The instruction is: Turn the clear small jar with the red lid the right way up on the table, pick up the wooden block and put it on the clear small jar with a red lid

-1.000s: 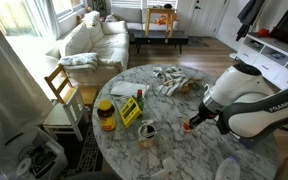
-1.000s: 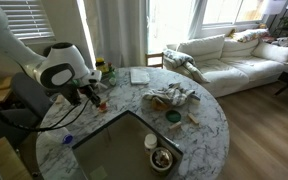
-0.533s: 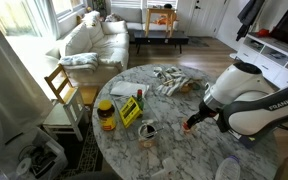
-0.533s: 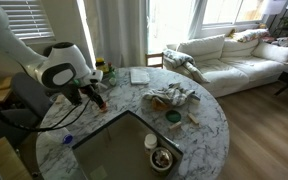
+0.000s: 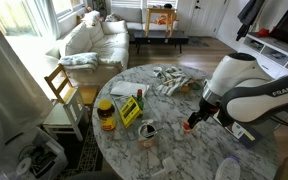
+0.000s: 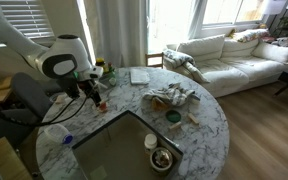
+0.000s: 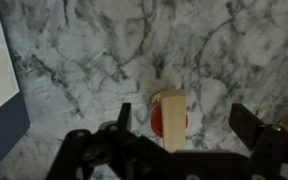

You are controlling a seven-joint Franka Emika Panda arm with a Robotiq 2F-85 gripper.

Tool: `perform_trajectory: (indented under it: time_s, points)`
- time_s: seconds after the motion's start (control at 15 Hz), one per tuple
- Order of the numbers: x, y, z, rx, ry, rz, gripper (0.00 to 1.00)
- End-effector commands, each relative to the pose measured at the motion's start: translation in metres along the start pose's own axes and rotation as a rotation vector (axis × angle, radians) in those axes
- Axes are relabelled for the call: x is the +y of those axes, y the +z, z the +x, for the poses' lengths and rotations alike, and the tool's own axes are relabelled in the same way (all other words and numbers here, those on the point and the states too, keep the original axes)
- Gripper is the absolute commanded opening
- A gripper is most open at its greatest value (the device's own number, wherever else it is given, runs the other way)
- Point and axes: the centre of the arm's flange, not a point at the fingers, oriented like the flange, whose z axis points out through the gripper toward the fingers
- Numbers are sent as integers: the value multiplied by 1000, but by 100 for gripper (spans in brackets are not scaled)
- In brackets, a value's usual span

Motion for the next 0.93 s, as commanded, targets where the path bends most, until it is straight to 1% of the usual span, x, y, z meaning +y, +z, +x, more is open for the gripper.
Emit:
perform_trajectory:
  time_s: [0.0, 0.2, 0.47, 0.53, 0.6, 0.73, 0.8, 0.87]
  points:
    - [5, -35, 6, -77, -38, -46, 100]
    - [5, -62, 13, -115, -73, -82, 100]
    - [6, -101, 20, -107, -87, -63, 100]
    - [8, -111, 23, -92, -77, -32, 100]
    - [8, -120, 26, -80, -59, -19, 100]
    - [12, -132, 27, -74, -47, -15, 100]
    - [5, -119, 30, -61, -52, -32, 100]
    - [5, -124, 31, -54, -50, -31, 100]
